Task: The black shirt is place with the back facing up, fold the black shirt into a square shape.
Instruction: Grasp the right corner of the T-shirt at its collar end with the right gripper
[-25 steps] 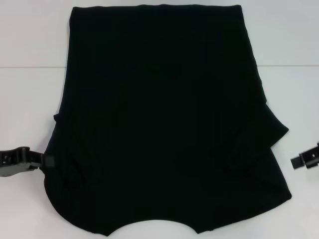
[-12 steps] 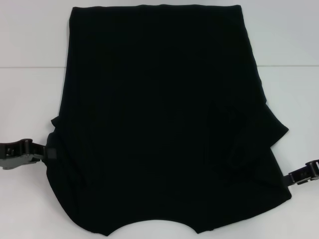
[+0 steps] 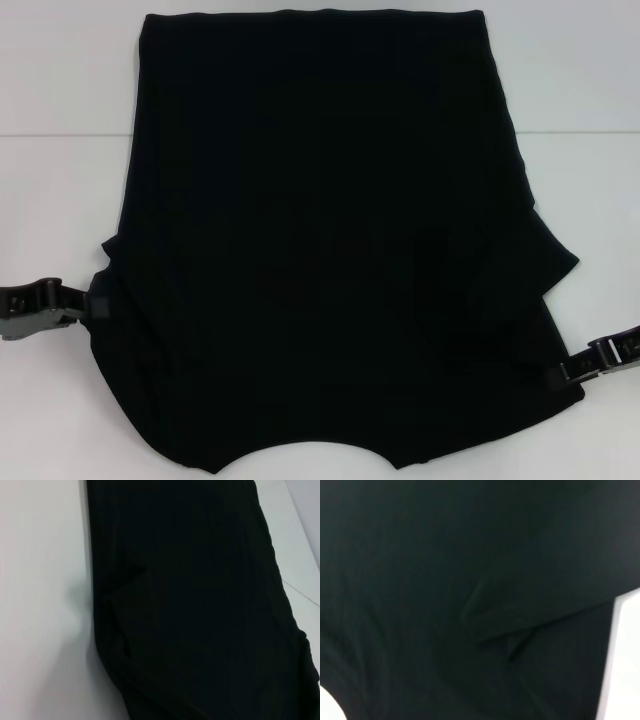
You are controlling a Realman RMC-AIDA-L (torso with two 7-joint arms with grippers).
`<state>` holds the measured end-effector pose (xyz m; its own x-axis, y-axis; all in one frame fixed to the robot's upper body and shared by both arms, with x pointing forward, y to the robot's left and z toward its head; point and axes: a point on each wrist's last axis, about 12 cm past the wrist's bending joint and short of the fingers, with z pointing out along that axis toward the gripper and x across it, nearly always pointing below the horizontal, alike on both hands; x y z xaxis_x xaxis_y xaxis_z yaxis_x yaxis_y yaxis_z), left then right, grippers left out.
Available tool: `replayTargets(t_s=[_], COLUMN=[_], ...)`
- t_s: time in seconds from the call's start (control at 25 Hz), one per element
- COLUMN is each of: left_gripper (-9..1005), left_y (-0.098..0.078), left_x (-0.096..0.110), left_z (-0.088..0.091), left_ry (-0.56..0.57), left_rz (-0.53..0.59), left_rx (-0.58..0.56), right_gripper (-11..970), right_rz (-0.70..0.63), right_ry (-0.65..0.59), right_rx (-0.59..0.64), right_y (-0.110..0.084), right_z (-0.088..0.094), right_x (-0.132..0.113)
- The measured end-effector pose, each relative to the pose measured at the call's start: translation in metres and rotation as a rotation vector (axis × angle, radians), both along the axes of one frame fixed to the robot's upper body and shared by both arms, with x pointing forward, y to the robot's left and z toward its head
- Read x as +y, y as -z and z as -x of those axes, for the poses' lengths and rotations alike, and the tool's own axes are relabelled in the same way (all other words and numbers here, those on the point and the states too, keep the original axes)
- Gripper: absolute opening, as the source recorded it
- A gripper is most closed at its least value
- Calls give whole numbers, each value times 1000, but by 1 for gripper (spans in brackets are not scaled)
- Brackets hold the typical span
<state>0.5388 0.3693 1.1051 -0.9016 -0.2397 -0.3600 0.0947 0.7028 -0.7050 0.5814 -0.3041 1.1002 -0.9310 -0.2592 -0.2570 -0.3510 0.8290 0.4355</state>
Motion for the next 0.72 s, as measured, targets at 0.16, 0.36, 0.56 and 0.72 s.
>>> replayTargets(t_s=[0.16, 0.36, 0.56, 0.72], left_gripper=[60, 65, 70, 74], left_y=[0, 0, 1, 1], left_x=[0, 1, 0, 0], left_z=[0, -1, -1, -1], left_ry=[-5, -7, -8, -9], left_rz=[-3, -5, -2, 4], left_rx=[-2, -3, -2, -4], right_gripper=[463, 459, 456, 453], right_rz=[-10, -21, -75, -84], right_ry=[-13, -36, -35, -46], right_rx=[5, 8, -5, 12], right_y=[2, 3, -1, -1], right_z=[0, 0, -2, 0], right_x=[8, 19, 26, 26])
